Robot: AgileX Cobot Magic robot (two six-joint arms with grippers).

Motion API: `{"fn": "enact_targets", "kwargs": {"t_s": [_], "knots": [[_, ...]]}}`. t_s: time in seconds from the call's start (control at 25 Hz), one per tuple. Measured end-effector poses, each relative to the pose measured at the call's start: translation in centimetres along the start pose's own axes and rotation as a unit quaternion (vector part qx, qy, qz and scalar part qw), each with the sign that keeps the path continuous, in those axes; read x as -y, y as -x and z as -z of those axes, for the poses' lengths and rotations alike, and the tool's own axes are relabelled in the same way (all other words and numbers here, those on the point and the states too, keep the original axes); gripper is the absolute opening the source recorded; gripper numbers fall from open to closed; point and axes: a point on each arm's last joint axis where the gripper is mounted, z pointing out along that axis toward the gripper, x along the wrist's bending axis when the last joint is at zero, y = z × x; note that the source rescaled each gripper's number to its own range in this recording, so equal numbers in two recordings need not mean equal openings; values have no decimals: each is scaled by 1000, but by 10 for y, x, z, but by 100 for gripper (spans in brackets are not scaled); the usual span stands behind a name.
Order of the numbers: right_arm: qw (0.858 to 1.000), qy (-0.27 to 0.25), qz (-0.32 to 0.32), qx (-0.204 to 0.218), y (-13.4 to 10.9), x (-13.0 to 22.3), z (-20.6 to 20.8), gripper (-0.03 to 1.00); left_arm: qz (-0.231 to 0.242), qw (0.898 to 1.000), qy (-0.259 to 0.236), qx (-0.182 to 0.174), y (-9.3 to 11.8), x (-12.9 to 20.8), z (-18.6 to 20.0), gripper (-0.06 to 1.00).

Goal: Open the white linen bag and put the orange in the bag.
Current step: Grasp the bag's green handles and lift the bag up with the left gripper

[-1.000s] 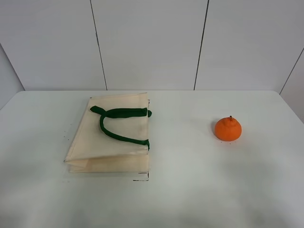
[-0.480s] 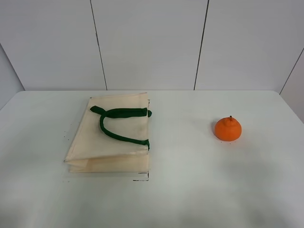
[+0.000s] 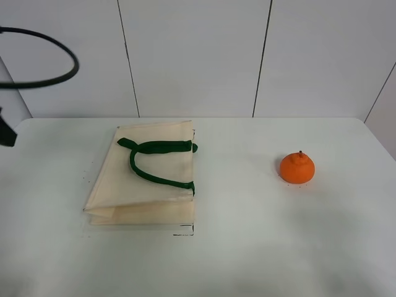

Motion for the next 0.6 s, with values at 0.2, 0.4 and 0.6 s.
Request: {"fn": "enact_targets", "kwargs": {"t_s": [0.2,0.4,0.6], "knots": [[1000,0,0,0,0,0,0,100,-1,999,-52,0,0,-68,-66,100],[1000,0,0,0,0,0,0,100,13,995,-99,-1,1,-109,-135,100],[1000,0,0,0,0,0,0,100,35,991,-126,0,19,-132,-180,100]]}}
